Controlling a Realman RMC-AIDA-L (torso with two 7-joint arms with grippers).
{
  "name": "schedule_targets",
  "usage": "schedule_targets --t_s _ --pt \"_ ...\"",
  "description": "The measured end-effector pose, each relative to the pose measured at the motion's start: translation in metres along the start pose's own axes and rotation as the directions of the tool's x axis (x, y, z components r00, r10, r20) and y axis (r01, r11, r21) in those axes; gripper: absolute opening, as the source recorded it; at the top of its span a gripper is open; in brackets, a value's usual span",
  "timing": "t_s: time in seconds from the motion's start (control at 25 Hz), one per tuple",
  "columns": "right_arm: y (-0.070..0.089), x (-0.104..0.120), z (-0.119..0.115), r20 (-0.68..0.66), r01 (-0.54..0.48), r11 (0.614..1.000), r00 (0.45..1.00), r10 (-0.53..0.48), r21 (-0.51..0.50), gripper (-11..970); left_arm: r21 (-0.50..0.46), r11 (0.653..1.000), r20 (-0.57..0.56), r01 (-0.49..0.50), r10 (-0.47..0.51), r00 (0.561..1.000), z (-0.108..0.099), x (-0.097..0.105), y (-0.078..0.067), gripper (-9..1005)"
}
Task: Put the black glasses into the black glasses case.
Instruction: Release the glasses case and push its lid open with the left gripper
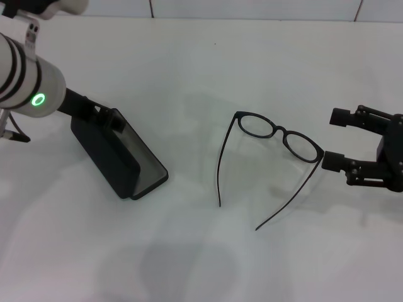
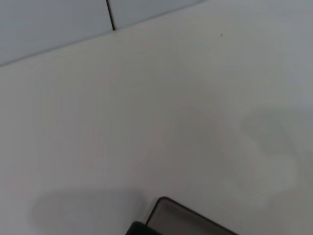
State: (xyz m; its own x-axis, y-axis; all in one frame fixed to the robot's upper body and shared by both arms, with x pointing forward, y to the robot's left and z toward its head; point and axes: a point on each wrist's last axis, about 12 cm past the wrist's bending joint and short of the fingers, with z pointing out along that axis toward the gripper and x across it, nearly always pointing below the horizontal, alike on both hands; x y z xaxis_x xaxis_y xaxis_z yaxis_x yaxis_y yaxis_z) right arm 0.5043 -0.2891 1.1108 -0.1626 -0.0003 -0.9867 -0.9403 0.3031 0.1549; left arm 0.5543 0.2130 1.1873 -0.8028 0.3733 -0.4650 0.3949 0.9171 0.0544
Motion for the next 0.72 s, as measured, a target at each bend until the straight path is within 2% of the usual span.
schedule_targets --t_s 0.72 --pt "0.0015 0.0026 -0.0002 0.004 -0.012 1.0 1.0 0.012 -0.002 871 -0.005 1.0 -0.017 0.029 -0.029 0.999 0.008 0.0045 0.0069 677"
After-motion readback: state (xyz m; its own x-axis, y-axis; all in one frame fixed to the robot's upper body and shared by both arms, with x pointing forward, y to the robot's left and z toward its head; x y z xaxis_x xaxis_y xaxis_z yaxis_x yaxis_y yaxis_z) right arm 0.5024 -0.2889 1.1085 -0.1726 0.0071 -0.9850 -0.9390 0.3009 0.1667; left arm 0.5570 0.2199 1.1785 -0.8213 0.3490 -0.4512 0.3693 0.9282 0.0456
